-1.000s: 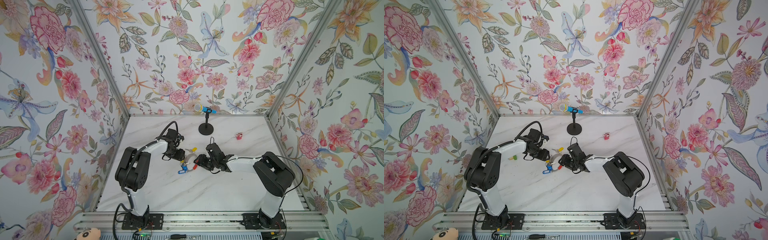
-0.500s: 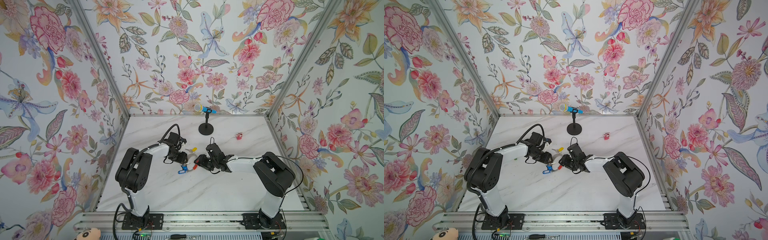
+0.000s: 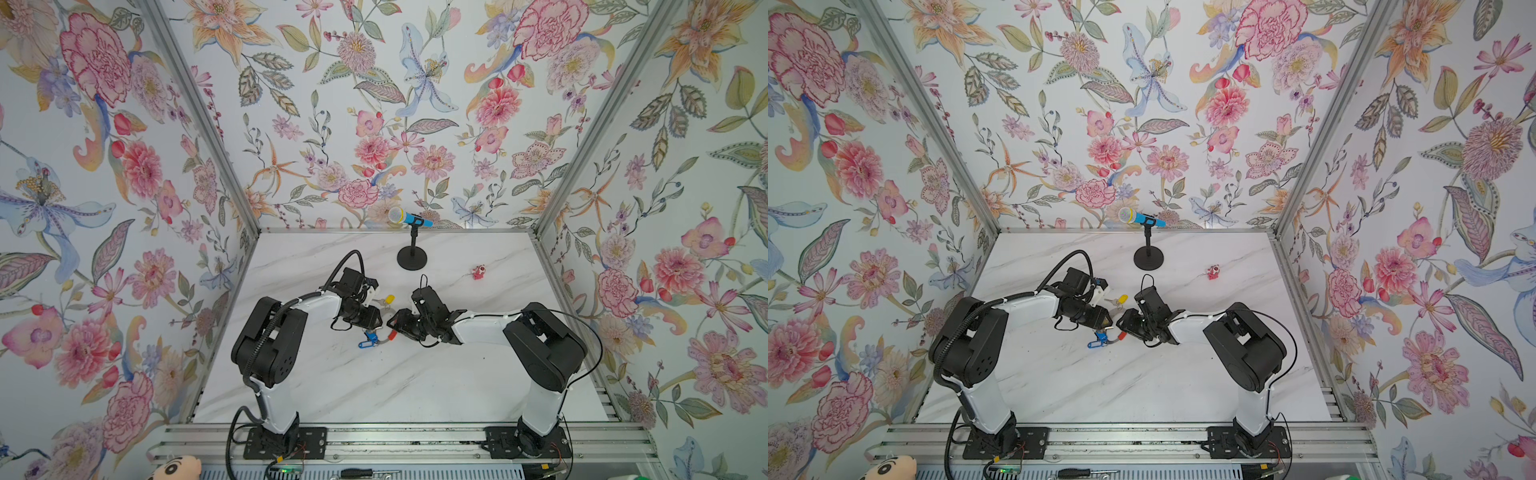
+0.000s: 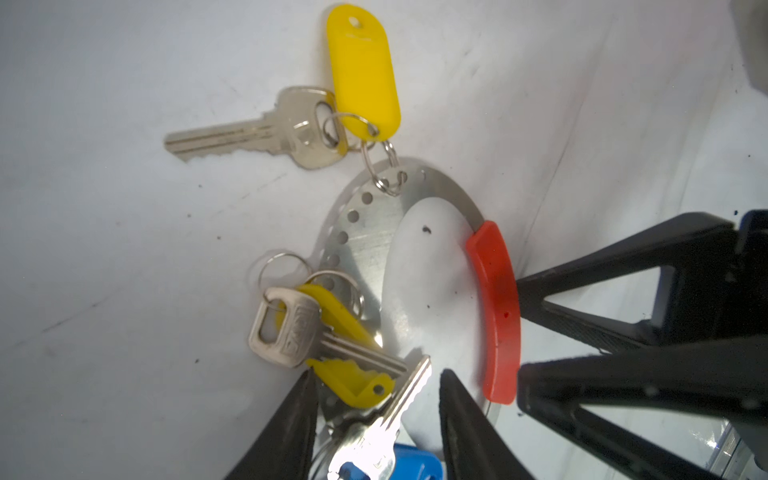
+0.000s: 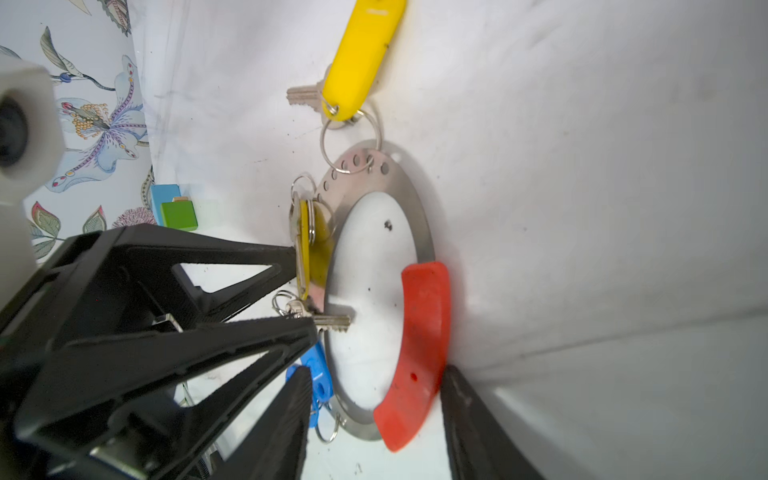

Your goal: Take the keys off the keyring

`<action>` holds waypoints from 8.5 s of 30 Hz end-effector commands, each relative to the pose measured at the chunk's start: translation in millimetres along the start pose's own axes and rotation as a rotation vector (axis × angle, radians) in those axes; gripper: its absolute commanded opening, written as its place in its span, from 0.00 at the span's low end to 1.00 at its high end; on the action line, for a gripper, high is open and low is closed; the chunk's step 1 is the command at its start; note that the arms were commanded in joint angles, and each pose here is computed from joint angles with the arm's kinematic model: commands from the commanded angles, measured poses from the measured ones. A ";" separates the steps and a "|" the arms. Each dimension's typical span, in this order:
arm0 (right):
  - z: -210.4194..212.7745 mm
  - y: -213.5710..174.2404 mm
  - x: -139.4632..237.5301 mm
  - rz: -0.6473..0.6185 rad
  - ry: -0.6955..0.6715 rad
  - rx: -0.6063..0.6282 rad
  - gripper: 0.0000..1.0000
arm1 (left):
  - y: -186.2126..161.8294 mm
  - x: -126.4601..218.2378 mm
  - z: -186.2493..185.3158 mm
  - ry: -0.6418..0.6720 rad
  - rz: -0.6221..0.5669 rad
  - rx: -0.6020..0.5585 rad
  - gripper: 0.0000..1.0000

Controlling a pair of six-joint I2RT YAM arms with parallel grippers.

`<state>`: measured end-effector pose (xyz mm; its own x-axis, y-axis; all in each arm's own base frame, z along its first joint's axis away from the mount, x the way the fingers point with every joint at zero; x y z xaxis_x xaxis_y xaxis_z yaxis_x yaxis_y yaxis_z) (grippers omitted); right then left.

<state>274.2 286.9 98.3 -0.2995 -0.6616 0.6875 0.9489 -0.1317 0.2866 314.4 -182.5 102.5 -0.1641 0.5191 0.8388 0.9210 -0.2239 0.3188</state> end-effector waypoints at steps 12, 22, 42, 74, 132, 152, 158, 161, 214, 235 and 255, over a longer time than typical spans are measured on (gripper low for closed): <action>-17.9 -2.8 -9.9 0.038 -0.031 -0.019 0.44 | -6.7 13.1 0.0 -0.087 0.010 0.059 0.49; -20.6 -3.6 -8.4 0.041 -0.045 -0.011 0.44 | -5.5 35.5 12.0 0.015 -0.020 0.080 0.56; -9.6 -13.3 3.4 0.062 -0.126 0.098 0.46 | -50.2 14.9 -5.4 -0.107 -0.023 0.195 0.55; -19.0 -20.0 -7.8 0.109 -0.190 0.135 0.30 | -40.4 35.1 -4.4 -0.048 -0.173 0.241 0.52; -9.7 -18.1 -14.6 0.121 -0.099 0.096 0.30 | -53.9 19.1 -3.1 0.222 -0.016 0.223 0.58; -8.9 -24.5 -18.1 0.147 -0.038 0.072 0.28 | -38.4 18.7 -37.1 -0.169 -0.143 0.324 0.55; -8.5 -24.9 -15.5 0.147 -0.026 0.070 0.27 | -30.6 35.1 -40.8 -0.251 -0.230 0.356 0.52; -9.2 -25.7 -14.8 0.147 -0.025 0.069 0.26 | -31.0 37.4 -37.8 -0.242 -0.240 0.364 0.51; 3.5 -33.4 -15.0 0.185 -0.072 0.164 0.25 | -40.0 35.4 -30.5 -0.449 -0.482 0.566 0.37; 14.0 0.2 52.0 0.054 -0.006 0.206 0.57 | -25.4 54.9 -25.2 -0.202 -0.410 0.363 0.00; 55.2 60.4 160.9 -0.256 0.555 0.456 0.57 | 54.4 165.8 -109.9 -0.689 -0.596 0.016 0.00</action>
<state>279.5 211.8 244.0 -0.3364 -0.9049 0.2608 0.7320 -0.0770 0.6770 302.1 -197.2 270.0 -0.4202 0.8754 0.2390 0.7929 0.2261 0.5658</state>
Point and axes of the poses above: each gripper's point midway between its finger pads, its own x axis back along the fingers, its own z axis along the line the jaws close on, y = z × x, the point moved 9 cm from there along x, back along the fingers, and after that the axes turned 7 degrees about x, right-handed, at the moved point
